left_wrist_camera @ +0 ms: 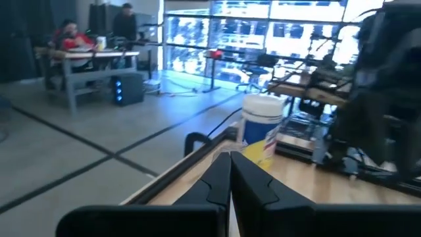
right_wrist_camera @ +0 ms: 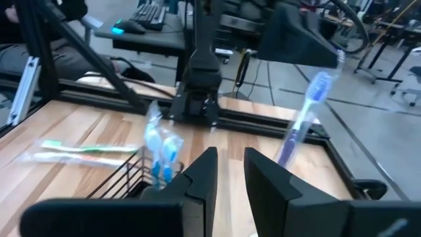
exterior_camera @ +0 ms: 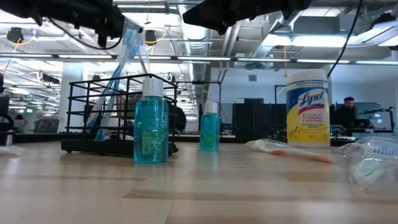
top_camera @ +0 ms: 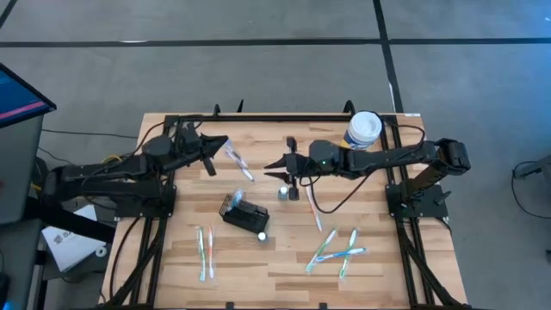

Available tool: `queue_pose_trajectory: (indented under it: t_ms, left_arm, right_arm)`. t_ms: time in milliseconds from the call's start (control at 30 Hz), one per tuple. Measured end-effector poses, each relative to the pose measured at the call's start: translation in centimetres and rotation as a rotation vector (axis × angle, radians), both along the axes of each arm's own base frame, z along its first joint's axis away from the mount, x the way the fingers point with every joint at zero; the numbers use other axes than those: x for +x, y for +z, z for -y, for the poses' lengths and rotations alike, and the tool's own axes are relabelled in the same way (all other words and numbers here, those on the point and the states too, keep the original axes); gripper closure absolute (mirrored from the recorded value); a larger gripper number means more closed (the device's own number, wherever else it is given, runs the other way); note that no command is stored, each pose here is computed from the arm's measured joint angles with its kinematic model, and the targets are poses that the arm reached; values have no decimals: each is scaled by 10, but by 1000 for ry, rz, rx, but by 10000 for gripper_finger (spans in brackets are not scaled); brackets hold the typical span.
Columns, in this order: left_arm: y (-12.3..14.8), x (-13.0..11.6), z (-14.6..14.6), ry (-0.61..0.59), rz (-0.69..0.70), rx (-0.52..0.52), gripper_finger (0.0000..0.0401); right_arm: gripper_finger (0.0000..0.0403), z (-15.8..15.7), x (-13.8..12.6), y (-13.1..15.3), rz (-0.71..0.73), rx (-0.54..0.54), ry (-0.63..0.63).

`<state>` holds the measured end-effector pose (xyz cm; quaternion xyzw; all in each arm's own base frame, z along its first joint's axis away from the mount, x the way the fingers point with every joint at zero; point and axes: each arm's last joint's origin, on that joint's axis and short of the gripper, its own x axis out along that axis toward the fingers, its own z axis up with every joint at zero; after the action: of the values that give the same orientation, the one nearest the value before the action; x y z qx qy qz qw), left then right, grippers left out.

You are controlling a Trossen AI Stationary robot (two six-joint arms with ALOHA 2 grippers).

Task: Pick & Place toothbrushing station
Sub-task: Put the left purple toothbrush into the right compartment of the wire organizer

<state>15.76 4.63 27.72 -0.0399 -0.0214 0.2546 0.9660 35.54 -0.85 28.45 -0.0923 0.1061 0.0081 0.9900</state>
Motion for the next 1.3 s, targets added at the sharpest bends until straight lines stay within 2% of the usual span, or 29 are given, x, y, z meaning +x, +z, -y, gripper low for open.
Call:
queue_pose_trajectory:
  t_ms: [333,700,867,1033,1300]
  left_arm:
    - [35,42,14,-108,-44,73,401]
    - [44,85,27,-163,-110,97,401]
    - [42,97,32,-186,-129,106,401]
    - [43,104,33,-187,-126,110,401]
    - [47,104,36,-195,-98,114,401]
  right_arm:
    - [327,17,0,2,18,27,-54]
    - [221,25,-1,2,22,32,-76]
    - [190,25,0,5,58,30,-75]
    - [185,24,0,7,69,29,-72]
    - [209,23,0,7,71,29,-71]
